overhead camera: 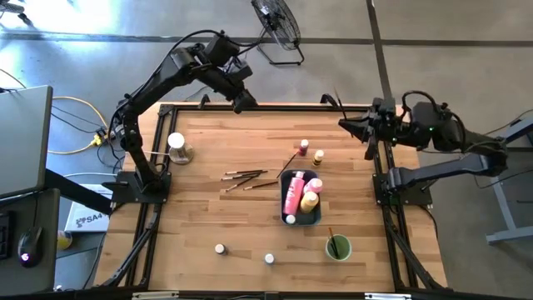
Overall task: Pick & Place Paint Supplies
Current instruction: Put the black and gold paint brush into the green cup
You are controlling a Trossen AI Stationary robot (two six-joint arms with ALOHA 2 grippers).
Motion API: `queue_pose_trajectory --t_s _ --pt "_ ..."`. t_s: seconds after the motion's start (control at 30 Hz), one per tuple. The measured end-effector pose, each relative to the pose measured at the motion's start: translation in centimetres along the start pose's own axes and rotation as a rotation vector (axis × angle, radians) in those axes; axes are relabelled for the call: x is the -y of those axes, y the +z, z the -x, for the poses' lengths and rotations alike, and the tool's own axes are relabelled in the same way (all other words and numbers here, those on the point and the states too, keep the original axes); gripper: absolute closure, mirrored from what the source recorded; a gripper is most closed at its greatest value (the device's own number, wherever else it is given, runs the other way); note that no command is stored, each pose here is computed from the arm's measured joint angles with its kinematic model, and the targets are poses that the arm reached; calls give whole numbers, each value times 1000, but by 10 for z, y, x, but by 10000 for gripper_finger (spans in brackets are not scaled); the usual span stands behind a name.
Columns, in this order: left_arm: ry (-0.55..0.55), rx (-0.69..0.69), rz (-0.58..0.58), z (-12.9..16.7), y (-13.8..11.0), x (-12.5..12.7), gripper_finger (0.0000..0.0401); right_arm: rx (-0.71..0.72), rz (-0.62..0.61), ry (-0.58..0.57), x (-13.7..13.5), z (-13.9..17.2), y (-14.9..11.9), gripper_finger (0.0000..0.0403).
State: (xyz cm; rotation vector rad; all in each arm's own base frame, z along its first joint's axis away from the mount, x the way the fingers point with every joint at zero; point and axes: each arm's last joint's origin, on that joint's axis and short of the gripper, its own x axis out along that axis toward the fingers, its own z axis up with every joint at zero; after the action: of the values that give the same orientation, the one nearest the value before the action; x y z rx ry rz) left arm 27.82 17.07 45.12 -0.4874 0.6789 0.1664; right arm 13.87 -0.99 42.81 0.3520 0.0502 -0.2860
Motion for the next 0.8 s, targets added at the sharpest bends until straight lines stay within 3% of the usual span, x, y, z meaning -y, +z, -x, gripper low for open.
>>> queue_pose_trajectory --t_s 0.27,0.5,0.67,0.8 --pt "-56 155 -146 -18 19 12 270 -20 1 -5 -21 0 -11 399" --pt "-263 409 -369 -40 44 54 270 -11 37 -68 -38 0 -21 399" --pt "-439 562 -544 -35 53 80 270 27 36 -83 -48 0 -22 399" --pt "-508 666 -642 -30 56 99 270 73 48 -44 -58 -1 -20 399"
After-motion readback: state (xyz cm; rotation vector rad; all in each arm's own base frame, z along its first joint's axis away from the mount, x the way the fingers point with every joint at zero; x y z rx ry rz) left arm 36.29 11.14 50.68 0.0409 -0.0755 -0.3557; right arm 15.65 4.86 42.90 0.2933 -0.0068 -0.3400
